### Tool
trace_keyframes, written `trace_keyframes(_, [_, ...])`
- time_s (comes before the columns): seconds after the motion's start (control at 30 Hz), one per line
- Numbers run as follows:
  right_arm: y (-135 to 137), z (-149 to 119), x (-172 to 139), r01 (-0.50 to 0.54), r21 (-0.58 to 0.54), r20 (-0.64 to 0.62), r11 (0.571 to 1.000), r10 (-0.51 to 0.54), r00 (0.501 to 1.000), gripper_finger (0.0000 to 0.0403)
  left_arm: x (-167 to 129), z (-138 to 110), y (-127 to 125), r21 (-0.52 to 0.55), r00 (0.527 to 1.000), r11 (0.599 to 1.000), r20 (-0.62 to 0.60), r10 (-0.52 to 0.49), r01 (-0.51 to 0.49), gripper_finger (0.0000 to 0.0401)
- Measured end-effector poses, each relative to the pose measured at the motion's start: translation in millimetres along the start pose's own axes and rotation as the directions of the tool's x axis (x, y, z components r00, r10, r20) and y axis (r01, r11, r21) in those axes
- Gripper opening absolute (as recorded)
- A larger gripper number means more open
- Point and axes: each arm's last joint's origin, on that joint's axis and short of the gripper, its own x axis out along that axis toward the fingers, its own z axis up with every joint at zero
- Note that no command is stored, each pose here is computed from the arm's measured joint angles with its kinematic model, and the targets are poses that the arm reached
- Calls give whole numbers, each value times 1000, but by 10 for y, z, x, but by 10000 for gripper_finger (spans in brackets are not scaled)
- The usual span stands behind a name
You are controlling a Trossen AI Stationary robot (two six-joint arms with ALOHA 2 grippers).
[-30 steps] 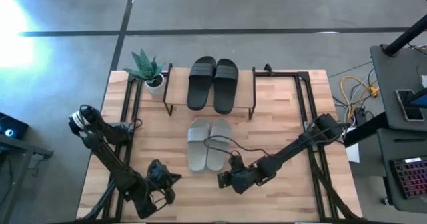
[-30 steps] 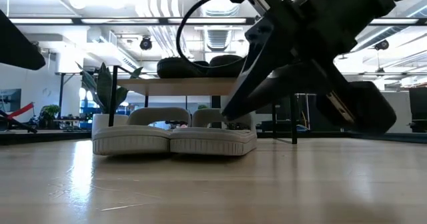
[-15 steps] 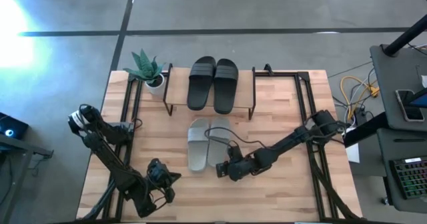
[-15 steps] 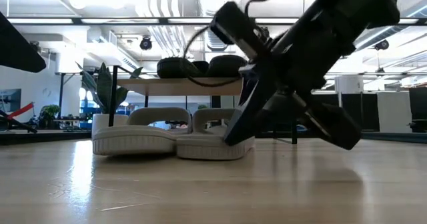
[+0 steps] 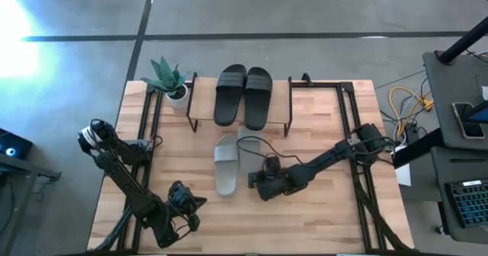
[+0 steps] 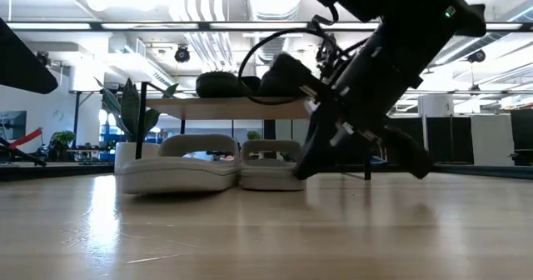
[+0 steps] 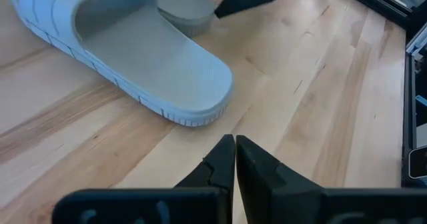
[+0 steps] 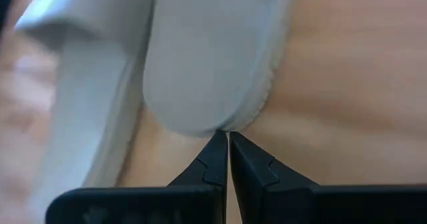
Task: Pick and place slides into the shelf
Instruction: Put the gray slippers under the shelf
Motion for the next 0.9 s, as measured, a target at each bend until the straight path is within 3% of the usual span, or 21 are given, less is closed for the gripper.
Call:
trace_keyframes(0.13, [-10, 76, -67, 81, -29, 137, 996, -77, 988, 9, 1, -2, 1, 0, 1000, 1000, -5, 0, 0, 0])
trace_keyframes(0.23, [74, 138, -145, 57, -23, 191, 998, -52, 980, 9, 2, -4, 3, 1, 1000, 1000, -5, 0, 0, 0])
trace_keyframes(0.53, [371, 163, -257, -15, -189, 81, 982, 31, 996, 9, 10, -7, 8, -8, 1000, 1000, -4, -2, 2, 0])
trace_keyframes(0.73, [530, -23, -563, -106, -248, 23, 963, 115, 993, 9, 40, -5, -78, -136, 998, 989, 1, -63, 63, 0])
trace_keyframes(0.9, [445, -181, -888, 3, -292, 72, 957, 18, 997, 9, 188, -69, -236, -95, 989, 984, 26, -148, 150, 0])
